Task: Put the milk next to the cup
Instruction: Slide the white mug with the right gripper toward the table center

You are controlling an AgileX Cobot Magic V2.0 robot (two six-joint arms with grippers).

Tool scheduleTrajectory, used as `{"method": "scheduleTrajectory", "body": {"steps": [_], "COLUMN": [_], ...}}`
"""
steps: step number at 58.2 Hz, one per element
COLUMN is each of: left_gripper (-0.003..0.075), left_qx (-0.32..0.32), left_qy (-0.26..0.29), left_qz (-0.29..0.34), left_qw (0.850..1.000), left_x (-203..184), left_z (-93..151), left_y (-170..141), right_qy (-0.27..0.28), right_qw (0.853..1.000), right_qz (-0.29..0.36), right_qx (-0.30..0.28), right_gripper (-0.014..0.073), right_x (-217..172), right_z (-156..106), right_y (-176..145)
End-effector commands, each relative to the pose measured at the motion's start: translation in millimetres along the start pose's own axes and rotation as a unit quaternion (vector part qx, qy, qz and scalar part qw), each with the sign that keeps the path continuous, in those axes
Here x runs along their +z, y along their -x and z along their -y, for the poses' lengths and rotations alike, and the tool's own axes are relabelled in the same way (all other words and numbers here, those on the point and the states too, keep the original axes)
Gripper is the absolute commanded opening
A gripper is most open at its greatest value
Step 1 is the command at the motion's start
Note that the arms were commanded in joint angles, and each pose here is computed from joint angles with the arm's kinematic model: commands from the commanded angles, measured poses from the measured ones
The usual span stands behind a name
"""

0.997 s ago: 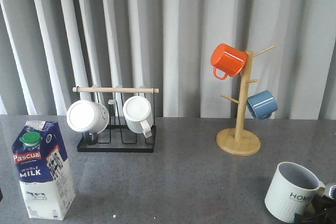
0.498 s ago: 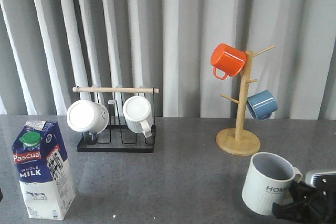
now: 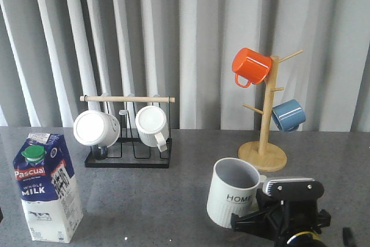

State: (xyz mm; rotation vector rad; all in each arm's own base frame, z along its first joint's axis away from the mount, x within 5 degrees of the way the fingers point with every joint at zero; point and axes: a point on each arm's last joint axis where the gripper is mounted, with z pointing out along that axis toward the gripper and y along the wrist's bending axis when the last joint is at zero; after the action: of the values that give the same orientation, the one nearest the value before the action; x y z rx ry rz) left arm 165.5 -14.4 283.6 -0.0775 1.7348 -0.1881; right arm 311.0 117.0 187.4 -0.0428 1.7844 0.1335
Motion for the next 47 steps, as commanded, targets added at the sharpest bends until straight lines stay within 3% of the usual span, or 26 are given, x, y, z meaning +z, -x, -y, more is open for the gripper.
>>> {"method": "scheduleTrajectory", "body": {"steps": [1, 8, 16, 47], "left_gripper": [0.0504, 0.0504, 0.0504, 0.0504], "left_qx": [-0.001, -0.001, -0.001, -0.001], "left_qy": [-0.008, -0.008, -0.008, -0.008], "left_qz": [0.054, 0.054, 0.054, 0.054], "left_qw": [0.998, 0.998, 0.998, 0.998], "left_x": [-0.8, -0.8, -0.8, -0.8], "left_z": [2.9, 2.9, 2.9, 2.9], "left_y": [18.5, 18.5, 18.5, 18.5], "right_qy": [-0.027, -0.039, -0.056, -0.051], "right_qw": [0.998, 0.998, 0.998, 0.998], "right_qz": [0.058, 0.040, 0.041, 0.031], "right_qx": [-0.011, -0.029, -0.012, -0.023], "right_gripper": [-0.0003, -0.0003, -0.0003, 0.0004], "right_x": [-0.1, 3.2, 2.6, 4.8], "right_z": [-12.3, -26.5, -34.4, -35.2], "right_y": [17.3, 6.0, -0.7, -7.8]}}
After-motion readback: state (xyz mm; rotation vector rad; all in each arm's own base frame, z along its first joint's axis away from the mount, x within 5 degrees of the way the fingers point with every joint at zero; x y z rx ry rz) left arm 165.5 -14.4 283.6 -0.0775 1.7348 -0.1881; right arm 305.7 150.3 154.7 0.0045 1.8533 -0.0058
